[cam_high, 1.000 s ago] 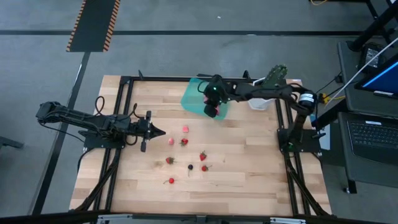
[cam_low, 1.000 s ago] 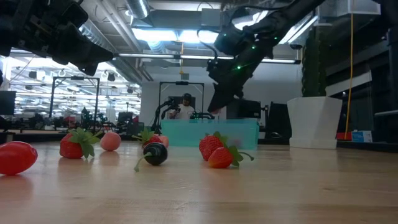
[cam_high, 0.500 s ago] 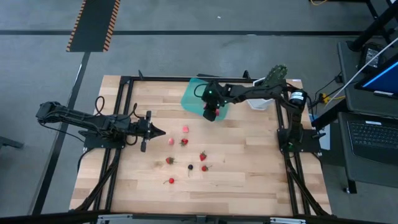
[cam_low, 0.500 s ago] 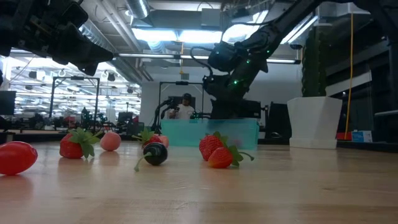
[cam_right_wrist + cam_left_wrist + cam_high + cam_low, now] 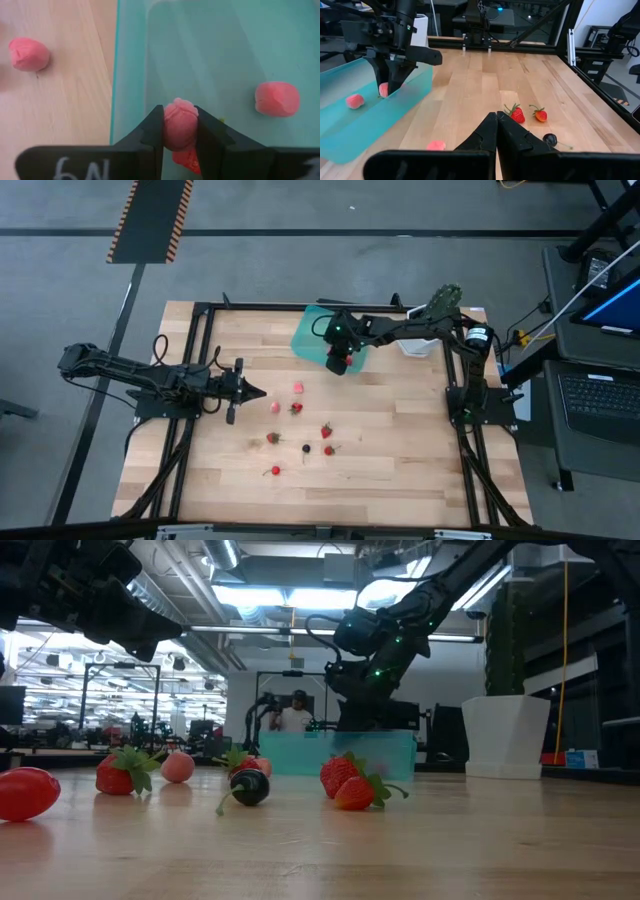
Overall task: Pick and placing Produce into tupperware
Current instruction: Put the pink peach into the light blue bin
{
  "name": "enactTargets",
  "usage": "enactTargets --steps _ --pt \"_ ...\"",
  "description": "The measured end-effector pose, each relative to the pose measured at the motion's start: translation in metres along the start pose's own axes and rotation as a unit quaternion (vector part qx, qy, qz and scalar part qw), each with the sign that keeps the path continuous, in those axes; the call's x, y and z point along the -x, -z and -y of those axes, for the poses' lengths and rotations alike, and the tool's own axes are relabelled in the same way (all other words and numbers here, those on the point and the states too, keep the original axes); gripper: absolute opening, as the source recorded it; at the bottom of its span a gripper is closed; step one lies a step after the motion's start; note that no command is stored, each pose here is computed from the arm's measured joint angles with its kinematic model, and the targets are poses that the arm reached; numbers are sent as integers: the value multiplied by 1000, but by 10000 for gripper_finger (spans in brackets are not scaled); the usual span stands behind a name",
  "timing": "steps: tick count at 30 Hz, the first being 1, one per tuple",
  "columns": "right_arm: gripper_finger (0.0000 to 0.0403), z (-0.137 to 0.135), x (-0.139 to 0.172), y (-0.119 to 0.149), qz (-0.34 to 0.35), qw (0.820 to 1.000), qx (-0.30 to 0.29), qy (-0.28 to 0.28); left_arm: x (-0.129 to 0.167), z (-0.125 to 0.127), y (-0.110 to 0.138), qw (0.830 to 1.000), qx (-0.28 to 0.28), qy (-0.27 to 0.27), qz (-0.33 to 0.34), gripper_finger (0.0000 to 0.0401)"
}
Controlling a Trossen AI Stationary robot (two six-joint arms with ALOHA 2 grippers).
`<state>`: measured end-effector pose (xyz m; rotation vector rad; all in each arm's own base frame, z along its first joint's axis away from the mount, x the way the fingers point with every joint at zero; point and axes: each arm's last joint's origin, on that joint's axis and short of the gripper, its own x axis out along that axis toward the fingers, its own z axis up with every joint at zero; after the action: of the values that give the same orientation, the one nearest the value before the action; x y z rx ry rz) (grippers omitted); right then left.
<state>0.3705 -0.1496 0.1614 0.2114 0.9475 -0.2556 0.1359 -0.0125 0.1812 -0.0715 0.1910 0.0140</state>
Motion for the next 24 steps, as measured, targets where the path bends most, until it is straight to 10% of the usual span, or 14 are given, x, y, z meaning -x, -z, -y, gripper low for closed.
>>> enactTargets --steps 8,24 --pt "162 0 0 0 0 1000 -17 0 0 0 0 1000 0 0 0 0" --pt "153 -13 12 -1 -10 999 -27 -20 0 0 0 1000 0 0 0 0"
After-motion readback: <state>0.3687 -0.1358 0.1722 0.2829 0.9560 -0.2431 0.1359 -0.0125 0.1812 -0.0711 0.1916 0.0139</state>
